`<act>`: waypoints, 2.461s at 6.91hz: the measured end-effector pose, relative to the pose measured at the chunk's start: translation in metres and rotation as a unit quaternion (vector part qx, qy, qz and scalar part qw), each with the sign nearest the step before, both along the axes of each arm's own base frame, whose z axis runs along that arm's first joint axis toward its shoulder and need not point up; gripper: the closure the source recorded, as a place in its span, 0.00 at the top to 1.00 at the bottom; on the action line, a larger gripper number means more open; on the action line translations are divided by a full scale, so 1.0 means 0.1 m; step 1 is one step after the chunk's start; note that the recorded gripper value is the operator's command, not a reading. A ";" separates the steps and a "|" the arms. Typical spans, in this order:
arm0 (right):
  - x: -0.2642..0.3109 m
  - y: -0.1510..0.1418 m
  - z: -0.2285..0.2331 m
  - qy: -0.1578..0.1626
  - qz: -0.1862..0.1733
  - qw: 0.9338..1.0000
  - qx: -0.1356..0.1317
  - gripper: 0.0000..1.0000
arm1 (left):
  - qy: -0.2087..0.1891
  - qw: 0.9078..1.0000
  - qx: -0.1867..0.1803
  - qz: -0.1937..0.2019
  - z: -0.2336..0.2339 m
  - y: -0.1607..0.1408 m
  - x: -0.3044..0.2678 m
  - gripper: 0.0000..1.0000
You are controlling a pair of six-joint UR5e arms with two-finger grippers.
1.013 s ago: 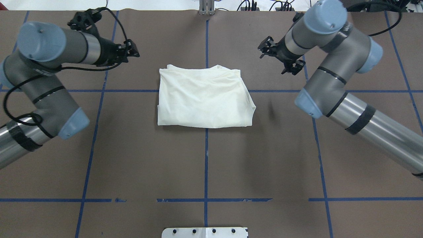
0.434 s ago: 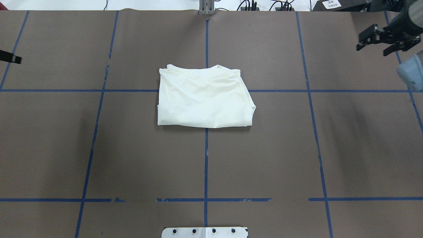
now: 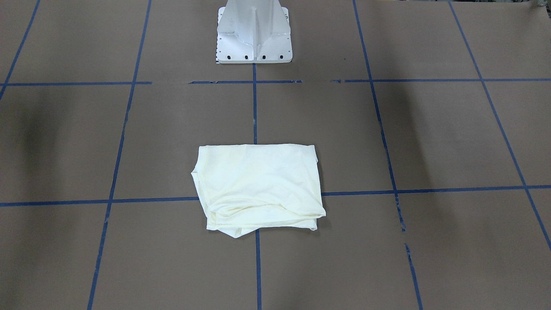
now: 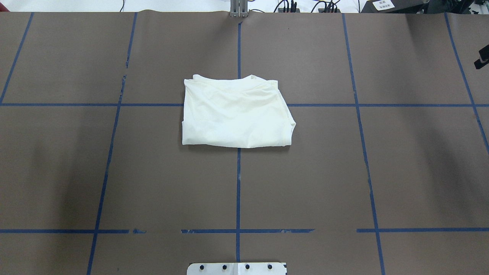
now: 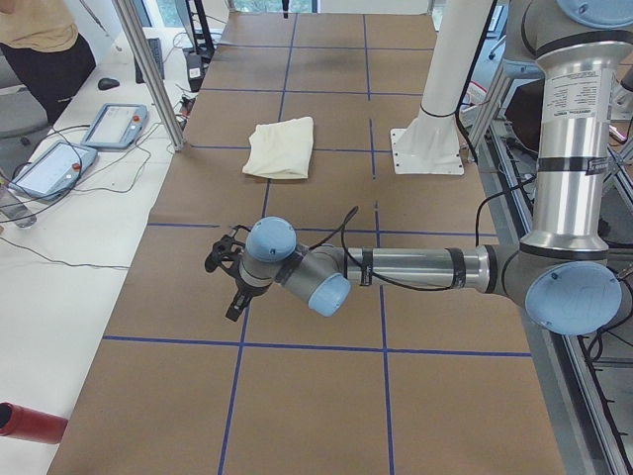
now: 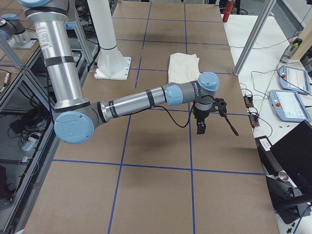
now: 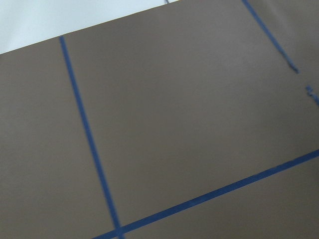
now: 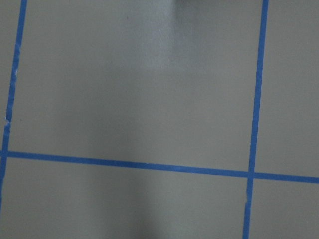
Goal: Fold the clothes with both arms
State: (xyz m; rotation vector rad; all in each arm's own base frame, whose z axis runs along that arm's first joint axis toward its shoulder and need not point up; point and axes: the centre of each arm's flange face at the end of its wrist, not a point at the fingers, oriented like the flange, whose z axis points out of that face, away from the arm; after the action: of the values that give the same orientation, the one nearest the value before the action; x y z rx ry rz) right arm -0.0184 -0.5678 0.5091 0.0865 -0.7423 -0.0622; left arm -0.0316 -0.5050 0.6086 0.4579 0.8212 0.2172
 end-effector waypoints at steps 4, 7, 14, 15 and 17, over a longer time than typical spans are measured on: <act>0.13 0.44 0.11 0.003 -0.008 1.000 -0.003 1.00 | 0.009 0.994 -0.107 -0.006 -0.35 -0.03 -0.16 1.00; 0.10 0.45 0.17 0.002 -0.011 1.000 -0.009 1.00 | -0.008 0.986 -0.166 0.009 -0.19 0.49 -0.18 1.00; -0.11 0.64 0.32 0.005 -0.039 0.999 -0.018 1.00 | -0.016 0.994 -0.104 -0.005 -0.94 0.76 -0.23 1.00; -0.12 0.64 0.36 0.006 -0.040 0.999 -0.023 1.00 | -0.030 0.994 -0.102 -0.010 -0.94 0.74 -0.25 1.00; -0.14 0.63 0.52 0.008 -0.040 0.998 -0.041 1.00 | -0.046 0.993 -0.103 -0.016 -0.90 0.70 -0.27 1.00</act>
State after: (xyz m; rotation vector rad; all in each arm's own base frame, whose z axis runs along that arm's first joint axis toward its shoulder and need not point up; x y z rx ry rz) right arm -0.0322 -0.5046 0.5609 -0.0213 -0.7310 -0.1081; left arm -0.0585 -0.4351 0.5186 0.2651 0.7373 0.1200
